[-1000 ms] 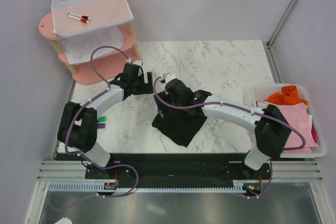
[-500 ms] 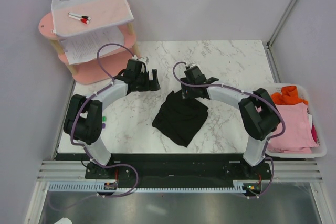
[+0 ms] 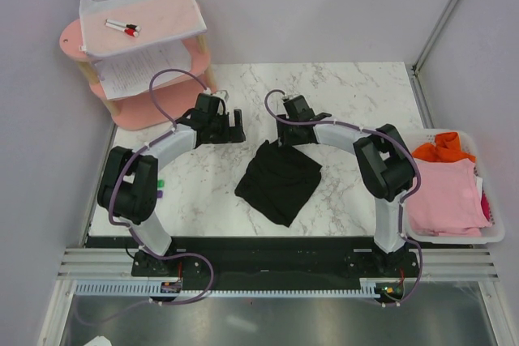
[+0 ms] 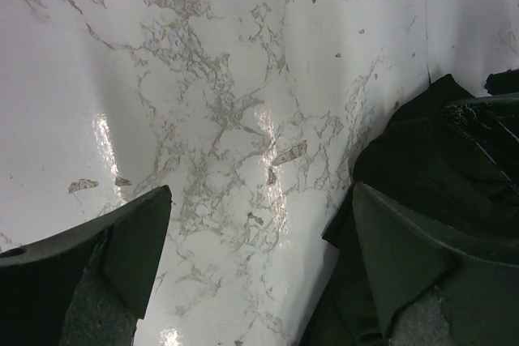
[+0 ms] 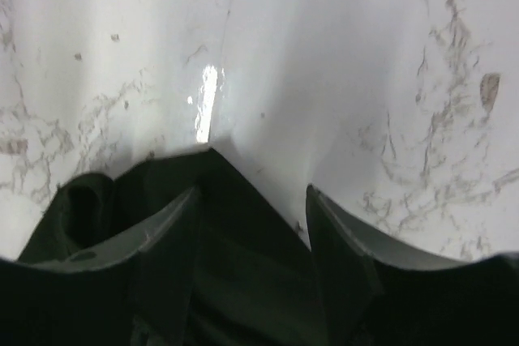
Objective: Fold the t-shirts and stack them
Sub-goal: Flatten out the tshirt
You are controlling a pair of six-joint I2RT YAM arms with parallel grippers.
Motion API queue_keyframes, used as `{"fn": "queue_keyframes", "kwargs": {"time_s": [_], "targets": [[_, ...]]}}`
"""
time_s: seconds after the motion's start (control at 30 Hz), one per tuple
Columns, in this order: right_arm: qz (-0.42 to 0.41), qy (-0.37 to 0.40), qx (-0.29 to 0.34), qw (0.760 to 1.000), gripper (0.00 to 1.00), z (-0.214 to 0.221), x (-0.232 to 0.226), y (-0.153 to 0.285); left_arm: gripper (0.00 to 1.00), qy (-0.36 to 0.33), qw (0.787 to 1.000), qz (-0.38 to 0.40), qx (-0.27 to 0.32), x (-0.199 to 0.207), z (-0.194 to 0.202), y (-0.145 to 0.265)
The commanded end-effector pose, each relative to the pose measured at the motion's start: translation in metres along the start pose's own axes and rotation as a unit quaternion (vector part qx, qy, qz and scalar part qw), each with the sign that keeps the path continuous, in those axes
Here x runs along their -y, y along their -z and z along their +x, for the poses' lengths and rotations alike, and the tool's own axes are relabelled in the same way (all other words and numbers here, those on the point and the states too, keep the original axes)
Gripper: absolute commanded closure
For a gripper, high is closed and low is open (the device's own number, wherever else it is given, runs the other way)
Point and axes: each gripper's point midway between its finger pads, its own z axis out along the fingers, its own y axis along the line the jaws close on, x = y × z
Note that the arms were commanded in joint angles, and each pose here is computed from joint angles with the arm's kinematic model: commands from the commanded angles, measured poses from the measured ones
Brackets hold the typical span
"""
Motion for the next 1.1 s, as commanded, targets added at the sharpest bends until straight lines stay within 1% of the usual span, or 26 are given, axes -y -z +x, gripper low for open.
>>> {"fn": "queue_keyframes", "kwargs": {"time_s": [0.0,0.03,0.07,0.13,0.17,0.23,0.27,0.37,0.47,0.57,0.6,0.67,0.7,0.77,0.83,0.87,1.0,1.07], "targets": [[-0.048,0.003,-0.021,0.999,0.4,-0.002,-0.022,-0.005,0.0,-0.018,1.0,-0.01,0.022,-0.001,-0.01,0.016],[-0.049,0.004,-0.028,0.998,0.41,-0.001,-0.022,-0.005,0.0,-0.018,0.999,-0.01,0.025,0.0,-0.012,0.017],[-0.057,0.008,-0.031,0.998,0.45,-0.001,-0.026,-0.003,0.0,-0.018,1.0,-0.011,0.023,-0.001,-0.011,0.017],[-0.064,0.015,-0.034,0.997,0.57,-0.004,-0.029,-0.001,0.0,-0.017,0.999,-0.012,0.025,-0.001,-0.013,0.019],[-0.067,0.018,-0.035,0.997,0.73,-0.005,-0.03,0.0,0.0,-0.017,0.999,-0.012,0.025,0.0,-0.013,0.02],[-0.075,0.025,-0.033,0.996,0.88,-0.011,-0.034,0.003,0.0,-0.017,0.999,-0.014,0.027,-0.001,-0.014,0.022],[-0.076,0.025,-0.029,0.996,1.0,-0.014,-0.035,0.005,0.0,-0.017,0.999,-0.015,0.027,-0.001,-0.014,0.022],[-0.062,0.024,-0.002,0.998,1.0,-0.032,-0.032,0.015,0.0,-0.016,0.999,-0.023,0.029,-0.003,-0.015,0.026],[-0.043,0.012,0.042,0.998,1.0,-0.063,-0.023,0.032,0.0,-0.017,0.999,-0.026,0.034,-0.004,-0.017,0.029],[-0.013,-0.003,0.106,0.994,1.0,-0.107,-0.008,0.062,0.0,-0.016,0.999,-0.026,0.038,-0.003,-0.019,0.032],[-0.013,-0.007,0.139,0.99,1.0,-0.13,-0.009,0.084,0.0,-0.015,0.999,-0.027,0.041,-0.003,-0.021,0.033],[0.008,-0.002,0.18,0.984,1.0,-0.154,-0.001,0.11,0.0,-0.016,0.999,-0.027,0.044,-0.003,-0.022,0.035],[0.01,-0.003,0.215,0.977,1.0,-0.175,-0.002,0.139,0.0,-0.016,0.998,-0.028,0.045,-0.003,-0.023,0.036],[0.027,0.001,0.261,0.965,1.0,-0.202,0.002,0.176,0.0,-0.015,0.998,-0.029,0.045,-0.004,-0.023,0.036],[0.036,0.003,0.292,0.956,1.0,-0.217,0.004,0.213,0.0,-0.016,0.998,-0.029,0.045,-0.003,-0.023,0.036],[0.049,-0.001,0.316,0.947,1.0,-0.23,0.007,0.235,0.0,-0.015,0.998,-0.03,0.046,-0.004,-0.023,0.036],[0.08,-0.007,0.372,0.925,1.0,-0.243,0.022,0.31,0.0,-0.013,0.999,-0.03,0.043,-0.004,-0.022,0.034],[0.091,-0.007,0.394,0.915,1.0,-0.247,0.027,0.338,0.0,-0.011,0.999,-0.031,0.042,-0.005,-0.021,0.034]]}}
